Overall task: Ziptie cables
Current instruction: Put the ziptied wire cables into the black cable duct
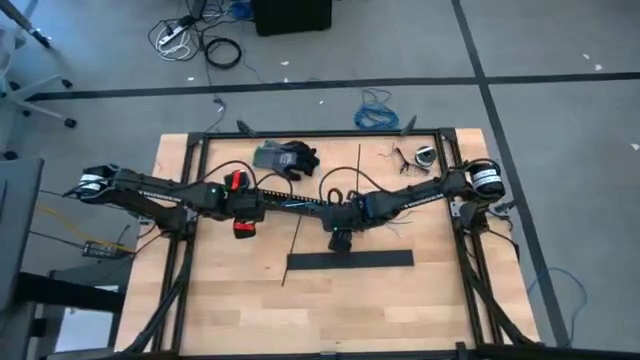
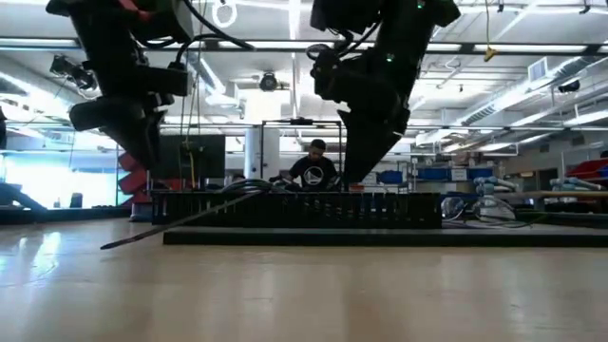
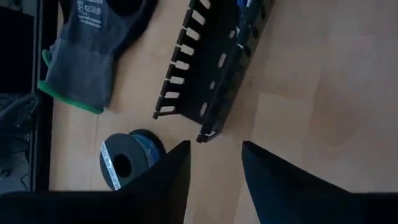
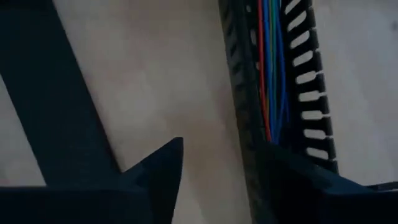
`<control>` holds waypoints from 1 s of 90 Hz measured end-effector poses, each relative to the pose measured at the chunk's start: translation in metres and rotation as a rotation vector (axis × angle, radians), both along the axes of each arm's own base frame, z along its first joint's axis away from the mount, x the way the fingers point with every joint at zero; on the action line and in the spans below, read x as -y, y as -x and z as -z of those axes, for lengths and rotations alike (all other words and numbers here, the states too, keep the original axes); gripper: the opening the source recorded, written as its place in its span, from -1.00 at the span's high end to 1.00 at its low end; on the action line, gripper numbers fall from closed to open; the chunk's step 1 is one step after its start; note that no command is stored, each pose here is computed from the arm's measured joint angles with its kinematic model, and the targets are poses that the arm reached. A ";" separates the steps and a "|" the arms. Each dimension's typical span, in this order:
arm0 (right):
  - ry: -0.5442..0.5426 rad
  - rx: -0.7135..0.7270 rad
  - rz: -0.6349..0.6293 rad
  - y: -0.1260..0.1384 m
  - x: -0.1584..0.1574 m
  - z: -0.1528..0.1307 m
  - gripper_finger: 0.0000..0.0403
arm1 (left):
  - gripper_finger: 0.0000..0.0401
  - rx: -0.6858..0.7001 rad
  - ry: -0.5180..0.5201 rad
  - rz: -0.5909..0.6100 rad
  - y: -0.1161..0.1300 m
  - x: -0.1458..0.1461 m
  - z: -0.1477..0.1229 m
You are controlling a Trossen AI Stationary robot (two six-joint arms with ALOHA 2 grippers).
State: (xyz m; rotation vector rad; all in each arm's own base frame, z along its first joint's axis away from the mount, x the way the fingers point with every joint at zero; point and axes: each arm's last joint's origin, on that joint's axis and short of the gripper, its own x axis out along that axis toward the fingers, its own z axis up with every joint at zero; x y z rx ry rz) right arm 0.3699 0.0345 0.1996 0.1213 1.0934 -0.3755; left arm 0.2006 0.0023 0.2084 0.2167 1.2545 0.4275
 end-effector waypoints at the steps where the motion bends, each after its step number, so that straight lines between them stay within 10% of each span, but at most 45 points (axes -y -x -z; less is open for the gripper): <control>1: 0.001 0.000 -0.003 0.000 0.000 0.000 0.03 | 0.31 0.001 0.002 0.000 0.000 0.000 0.000; 53: -0.105 -0.084 0.028 0.015 0.035 0.034 -0.34 | 0.31 0.039 0.049 0.013 -0.004 0.001 -0.001; 66: -0.118 -0.151 0.009 0.024 0.034 0.041 0.00 | 0.31 0.039 0.047 0.021 -0.004 0.001 -0.001; 81: -0.095 -0.286 -0.102 0.035 0.033 0.044 0.86 | 0.31 0.055 0.044 0.033 -0.006 0.002 -0.001; 90: -0.070 -0.315 -0.197 0.036 0.033 0.045 0.92 | 0.31 0.055 0.044 0.034 -0.006 0.002 -0.001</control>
